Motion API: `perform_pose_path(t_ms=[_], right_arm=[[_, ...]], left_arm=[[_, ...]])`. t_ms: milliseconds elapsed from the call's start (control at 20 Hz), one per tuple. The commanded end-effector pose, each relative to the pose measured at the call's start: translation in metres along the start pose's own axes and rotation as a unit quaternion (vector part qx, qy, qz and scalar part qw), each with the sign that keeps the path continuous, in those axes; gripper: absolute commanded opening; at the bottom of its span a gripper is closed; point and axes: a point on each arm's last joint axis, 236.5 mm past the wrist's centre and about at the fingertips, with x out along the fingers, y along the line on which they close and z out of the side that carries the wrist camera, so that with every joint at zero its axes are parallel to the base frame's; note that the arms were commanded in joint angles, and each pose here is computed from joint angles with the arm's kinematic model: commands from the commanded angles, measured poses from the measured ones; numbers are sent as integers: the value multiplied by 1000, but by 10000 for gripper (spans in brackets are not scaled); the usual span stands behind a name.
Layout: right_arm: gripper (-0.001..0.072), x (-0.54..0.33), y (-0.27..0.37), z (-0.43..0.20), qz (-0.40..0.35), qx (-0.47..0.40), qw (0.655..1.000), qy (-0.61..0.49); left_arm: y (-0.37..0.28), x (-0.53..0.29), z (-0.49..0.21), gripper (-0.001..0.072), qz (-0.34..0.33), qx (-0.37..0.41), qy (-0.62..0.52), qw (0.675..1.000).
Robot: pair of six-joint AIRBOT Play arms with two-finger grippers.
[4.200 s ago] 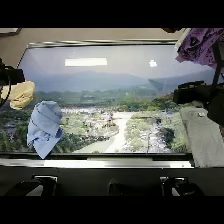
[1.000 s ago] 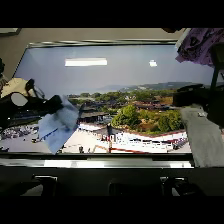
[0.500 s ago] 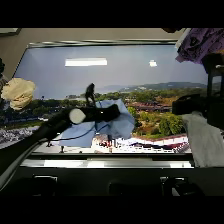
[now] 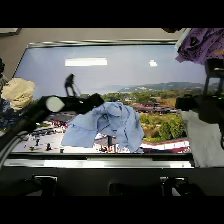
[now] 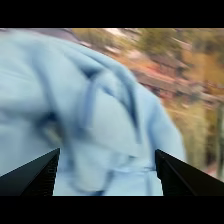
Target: Fold the clothes and pants, and hang the long-sleeved shirts on hangers.
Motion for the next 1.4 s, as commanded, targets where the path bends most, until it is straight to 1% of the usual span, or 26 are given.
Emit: perform_pose_path(t_ms=[0, 100, 200, 250, 300, 450, 500, 650, 700, 750, 850, 900, 1000, 1050, 1100, 1200, 1250, 1350], right_arm=[[307, 63, 45, -38, 62, 55, 994, 77], [307, 91, 100, -85, 157, 54, 970, 179], [312, 99, 150, -116, 257, 39, 933, 250], [312, 104, 162, -125, 280, 38, 921, 267], [312, 111, 167, -133, 288, 38, 915, 281], [330, 127, 169, -147, 286, 33, 910, 299], [360, 127, 172, -149, 293, 34, 906, 304], [353, 119, 182, -159, 320, 27, 889, 327], [296, 120, 180, -160, 318, 22, 890, 327], [211, 122, 180, -158, 318, 22, 892, 321], [38, 124, 180, -156, 318, 18, 894, 315], [37, 123, 179, -157, 317, 14, 894, 315], [35, 123, 170, -156, 301, -1, 901, 311], [34, 122, 164, -153, 291, -6, 907, 304], [34, 119, 159, -149, 281, -6, 912, 298], [34, 109, 157, -141, 275, 3, 917, 290], [34, 102, 156, -139, 276, 7, 916, 290], [35, 91, 156, -140, 280, 5, 913, 296]], left_arm=[[83, -79, 18, 691, 102, 21, 16, 994], [109, -107, 20, 686, 124, 6, 23, 992], [126, -122, 19, 683, 138, -13, 30, 990], [133, -126, 19, 678, 143, -24, 33, 989], [138, -128, 19, 678, 146, -31, 34, 988], [142, -130, 21, 678, 149, -35, 30, 988], [142, -131, 22, 678, 149, -36, 30, 988], [142, -131, 22, 678, 149, -36, 30, 988], [142, -131, 21, 677, 149, -36, 30, 988], [142, -131, 19, 676, 149, -37, 35, 987], [147, -131, 13, 612, 156, -49, 44, 986], [157, -131, 11, 612, 168, -55, 46, 983], [195, -132, 0, 613, 186, -89, 55, 977], [211, -126, -11, 614, 174, -114, 64, 976], [219, -117, -22, 614, 141, -132, 71, 979], [227, -98, -43, 614, 73, -143, 74, 984], [233, -90, -54, 614, 59, -146, 75, 985], [248, -77, -74, 614, 61, -164, 76, 982]])
